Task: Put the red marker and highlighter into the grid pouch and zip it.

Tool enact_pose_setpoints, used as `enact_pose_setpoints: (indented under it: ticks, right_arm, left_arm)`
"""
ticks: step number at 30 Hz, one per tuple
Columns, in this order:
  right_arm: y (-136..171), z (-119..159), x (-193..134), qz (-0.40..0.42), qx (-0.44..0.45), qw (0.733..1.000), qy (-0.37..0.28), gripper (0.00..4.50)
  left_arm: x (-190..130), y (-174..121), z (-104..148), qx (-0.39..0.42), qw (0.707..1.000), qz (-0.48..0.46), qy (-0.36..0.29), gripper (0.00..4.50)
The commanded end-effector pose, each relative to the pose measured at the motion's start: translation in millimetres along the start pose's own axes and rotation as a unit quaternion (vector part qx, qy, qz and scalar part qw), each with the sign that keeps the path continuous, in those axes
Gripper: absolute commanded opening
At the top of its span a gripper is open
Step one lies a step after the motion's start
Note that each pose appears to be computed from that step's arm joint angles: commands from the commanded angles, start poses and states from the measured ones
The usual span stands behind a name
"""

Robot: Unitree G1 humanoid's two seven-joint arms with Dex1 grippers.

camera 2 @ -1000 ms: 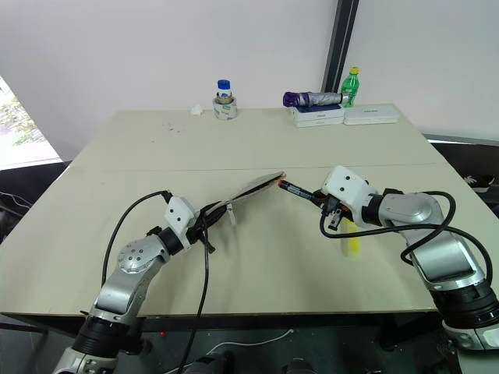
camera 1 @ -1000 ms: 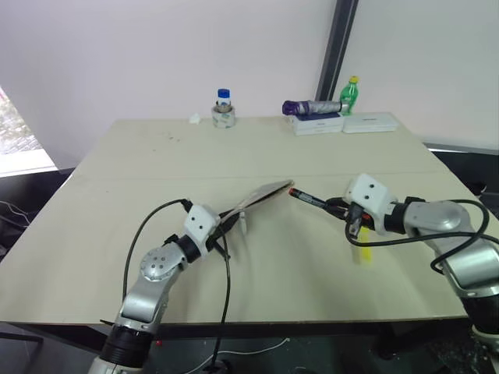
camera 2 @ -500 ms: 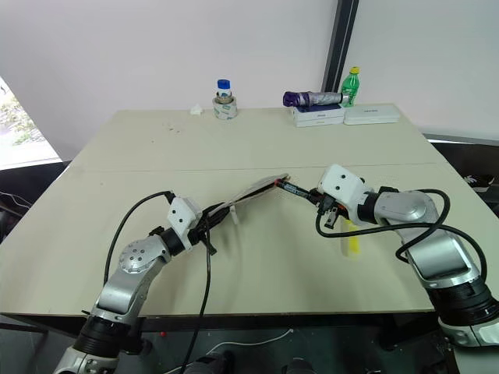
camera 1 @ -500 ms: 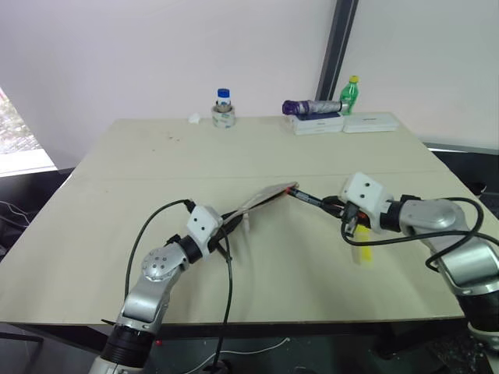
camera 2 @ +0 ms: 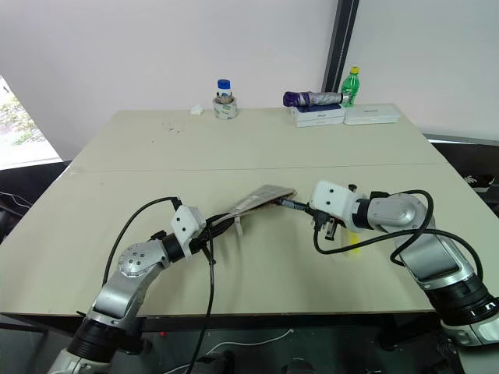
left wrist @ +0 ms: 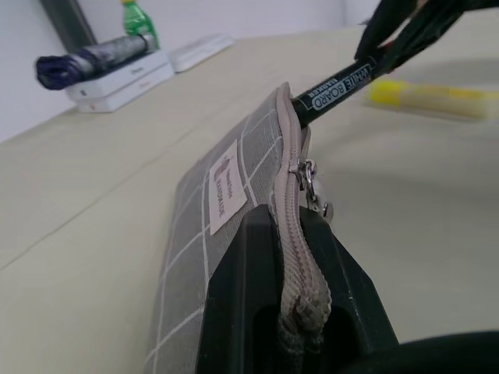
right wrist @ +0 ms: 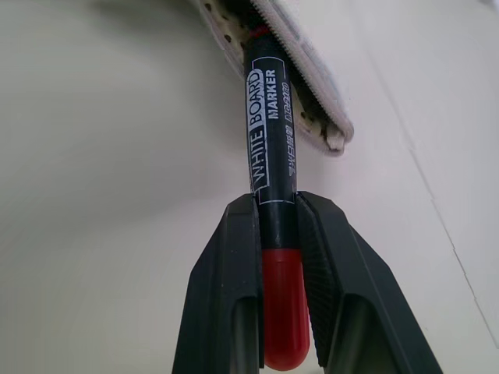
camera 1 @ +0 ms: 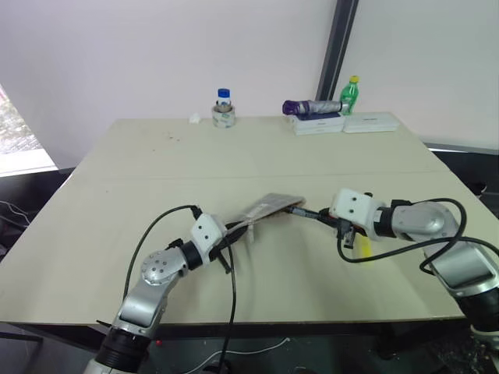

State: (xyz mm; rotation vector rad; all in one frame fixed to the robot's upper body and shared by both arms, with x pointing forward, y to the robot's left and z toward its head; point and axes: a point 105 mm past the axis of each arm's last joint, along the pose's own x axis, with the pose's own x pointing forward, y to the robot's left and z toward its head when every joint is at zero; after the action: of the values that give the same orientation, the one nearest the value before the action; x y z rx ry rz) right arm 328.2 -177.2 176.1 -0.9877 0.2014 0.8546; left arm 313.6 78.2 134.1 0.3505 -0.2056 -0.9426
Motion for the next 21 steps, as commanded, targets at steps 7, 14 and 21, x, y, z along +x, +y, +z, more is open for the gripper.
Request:
enact_pose_setpoints:
  ticks: [7,14,21]
  right_arm:
    - [34.8,38.6,15.1,0.089,-0.101,0.989,-0.058,0.19]
    - [38.1,47.3,18.8,0.098,-0.091,0.988,-0.075,0.19]
    - [14.2,52.2,1.6,0.043,-0.046,0.994,-0.091,3.70]
  left_arm:
    - [-5.2,-30.3,4.2,0.067,0.986,-0.155,0.001,0.00]
    - [-1.5,-25.2,9.7,0.070,0.984,-0.160,-0.012,0.00]
    - [0.9,-12.8,15.3,0.042,0.992,-0.115,-0.026,0.00]
